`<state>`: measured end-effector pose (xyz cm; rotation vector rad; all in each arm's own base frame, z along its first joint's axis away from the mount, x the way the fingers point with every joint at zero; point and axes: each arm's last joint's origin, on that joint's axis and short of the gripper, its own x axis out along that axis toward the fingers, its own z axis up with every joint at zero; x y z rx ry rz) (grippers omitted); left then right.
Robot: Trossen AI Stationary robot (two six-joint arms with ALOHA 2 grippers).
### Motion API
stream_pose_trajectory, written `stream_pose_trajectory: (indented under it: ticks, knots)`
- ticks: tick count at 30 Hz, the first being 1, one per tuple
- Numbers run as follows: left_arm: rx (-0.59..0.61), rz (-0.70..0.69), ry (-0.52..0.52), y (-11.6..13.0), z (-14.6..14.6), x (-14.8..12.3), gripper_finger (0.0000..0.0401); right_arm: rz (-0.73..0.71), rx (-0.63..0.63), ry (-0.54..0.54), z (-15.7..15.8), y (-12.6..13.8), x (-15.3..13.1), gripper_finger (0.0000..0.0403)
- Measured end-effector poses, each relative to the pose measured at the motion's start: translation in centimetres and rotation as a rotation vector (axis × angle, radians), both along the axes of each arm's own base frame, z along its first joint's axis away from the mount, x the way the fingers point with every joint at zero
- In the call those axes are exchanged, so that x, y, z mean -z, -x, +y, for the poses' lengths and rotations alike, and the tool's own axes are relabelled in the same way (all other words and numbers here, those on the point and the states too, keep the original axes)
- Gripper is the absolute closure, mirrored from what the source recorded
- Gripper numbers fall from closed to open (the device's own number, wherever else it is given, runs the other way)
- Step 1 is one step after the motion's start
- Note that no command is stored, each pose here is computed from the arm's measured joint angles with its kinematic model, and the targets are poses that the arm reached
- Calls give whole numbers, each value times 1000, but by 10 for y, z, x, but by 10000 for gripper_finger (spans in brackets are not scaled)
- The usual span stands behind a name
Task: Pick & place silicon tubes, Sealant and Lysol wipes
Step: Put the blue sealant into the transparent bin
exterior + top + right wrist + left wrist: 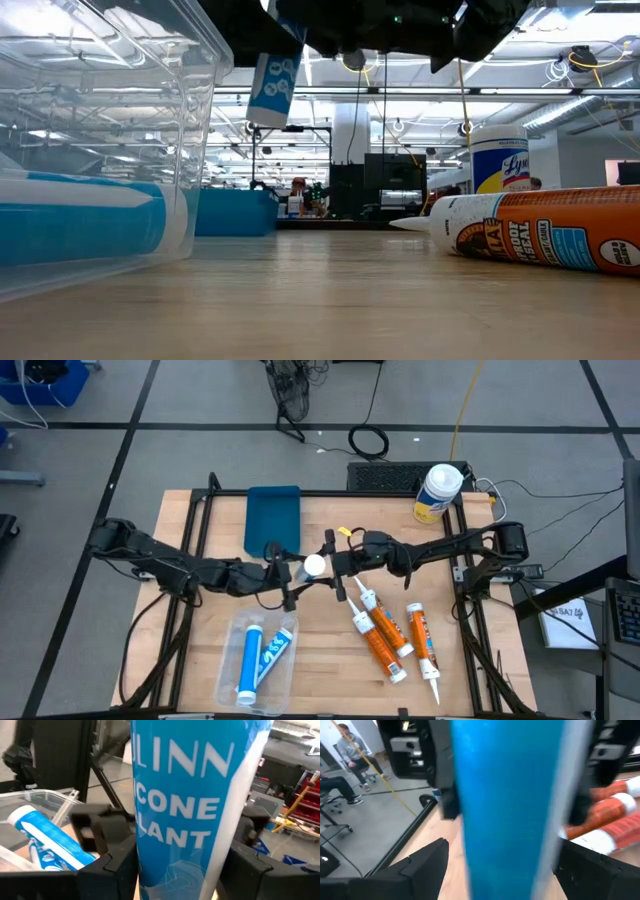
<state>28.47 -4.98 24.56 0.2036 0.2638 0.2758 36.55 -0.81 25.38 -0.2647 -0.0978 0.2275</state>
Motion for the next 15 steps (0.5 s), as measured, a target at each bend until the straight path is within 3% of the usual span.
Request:
stream_pose_trajectory:
  ticks: [6,12,15]
  knots:
    - [16,-2,26,-1,5,0,92,-6,-35,0,1,0,-1,196]
    - [98,11,5,-2,3,0,191,8,-40,1,2,0,1,197]
    - [106,15,-11,-2,3,0,189,8,-39,7,2,1,2,198]
